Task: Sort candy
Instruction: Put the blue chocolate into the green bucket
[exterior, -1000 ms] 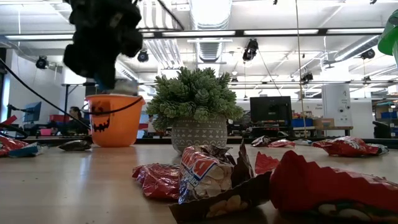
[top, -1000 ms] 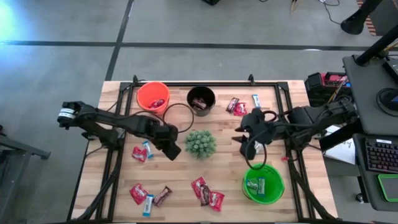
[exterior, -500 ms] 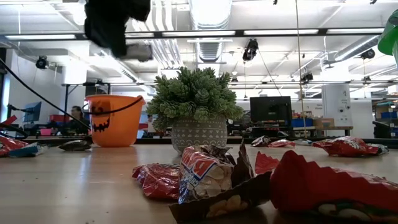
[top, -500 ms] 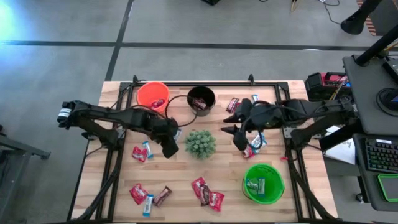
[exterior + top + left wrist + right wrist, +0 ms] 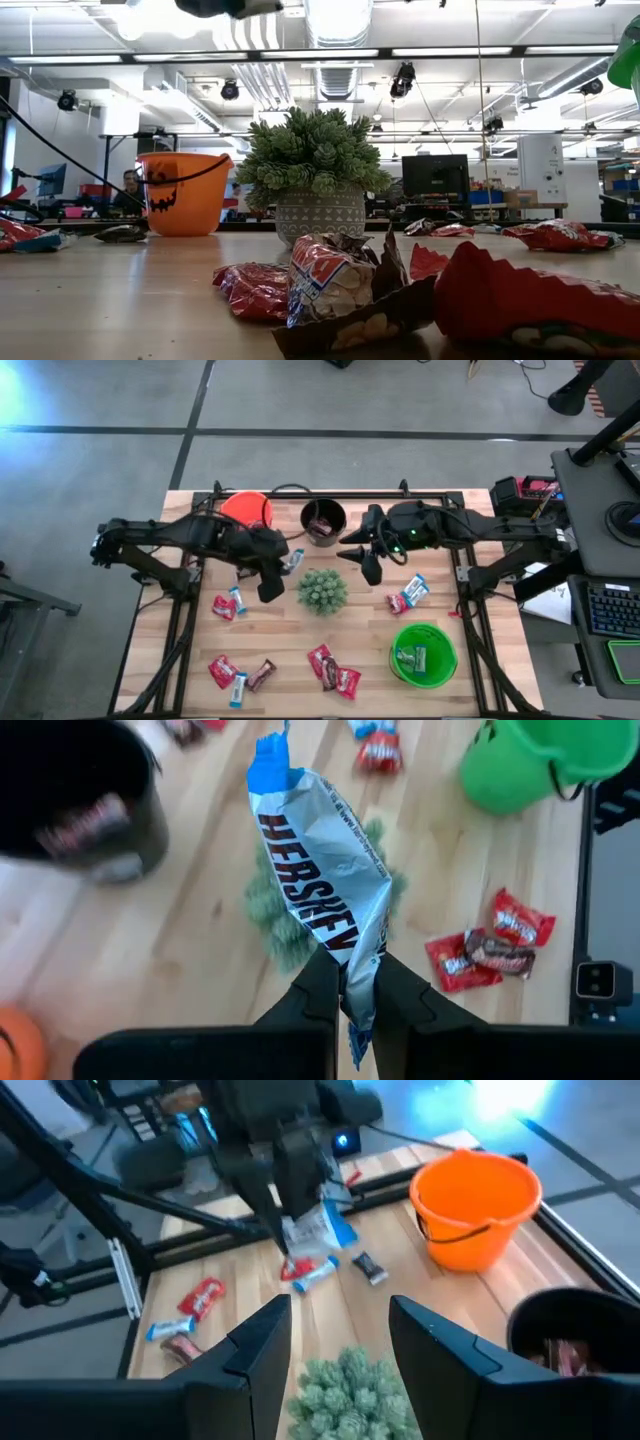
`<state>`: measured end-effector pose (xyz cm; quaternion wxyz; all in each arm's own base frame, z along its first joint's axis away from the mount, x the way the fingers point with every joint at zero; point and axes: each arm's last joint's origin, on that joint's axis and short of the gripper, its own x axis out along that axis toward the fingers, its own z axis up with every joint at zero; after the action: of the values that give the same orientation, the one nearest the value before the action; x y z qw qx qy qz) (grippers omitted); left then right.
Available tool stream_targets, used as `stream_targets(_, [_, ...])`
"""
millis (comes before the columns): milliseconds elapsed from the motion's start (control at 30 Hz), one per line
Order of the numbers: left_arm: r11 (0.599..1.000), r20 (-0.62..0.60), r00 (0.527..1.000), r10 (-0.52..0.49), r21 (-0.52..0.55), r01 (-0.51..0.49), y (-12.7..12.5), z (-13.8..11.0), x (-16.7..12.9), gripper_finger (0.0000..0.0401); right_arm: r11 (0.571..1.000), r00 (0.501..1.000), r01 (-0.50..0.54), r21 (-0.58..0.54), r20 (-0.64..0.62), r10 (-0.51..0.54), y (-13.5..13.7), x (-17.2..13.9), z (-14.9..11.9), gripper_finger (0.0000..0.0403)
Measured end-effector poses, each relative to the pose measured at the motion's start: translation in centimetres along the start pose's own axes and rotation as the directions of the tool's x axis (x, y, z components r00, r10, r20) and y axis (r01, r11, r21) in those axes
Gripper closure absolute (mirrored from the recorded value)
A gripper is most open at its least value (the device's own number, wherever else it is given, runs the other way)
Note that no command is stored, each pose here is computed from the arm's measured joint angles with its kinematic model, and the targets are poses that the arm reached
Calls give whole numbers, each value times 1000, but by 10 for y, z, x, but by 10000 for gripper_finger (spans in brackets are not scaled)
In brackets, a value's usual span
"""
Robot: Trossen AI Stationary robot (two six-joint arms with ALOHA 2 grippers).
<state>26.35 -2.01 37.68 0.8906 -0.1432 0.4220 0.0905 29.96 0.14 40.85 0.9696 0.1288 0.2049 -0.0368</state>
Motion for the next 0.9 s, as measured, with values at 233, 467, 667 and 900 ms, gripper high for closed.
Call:
stream_targets(233, [998,63,998,3,66,-7,7,13,-13,398,995,994,-93,-24,52,94,-10,27,2,241])
stream_targets(467, [988,120,993,-8,154,-11,9,20,-16,398,980,979,-193,-55,60,197,-16,44,3,241])
stream_targets(667, [976,148,989,-14,218,-19,10,22,-18,398,984,982,-175,-45,62,178,-24,52,3,241])
stream_targets(900, [960,193,979,-58,280,1,8,27,-20,398,986,984,-164,-39,62,167,-30,60,1,241])
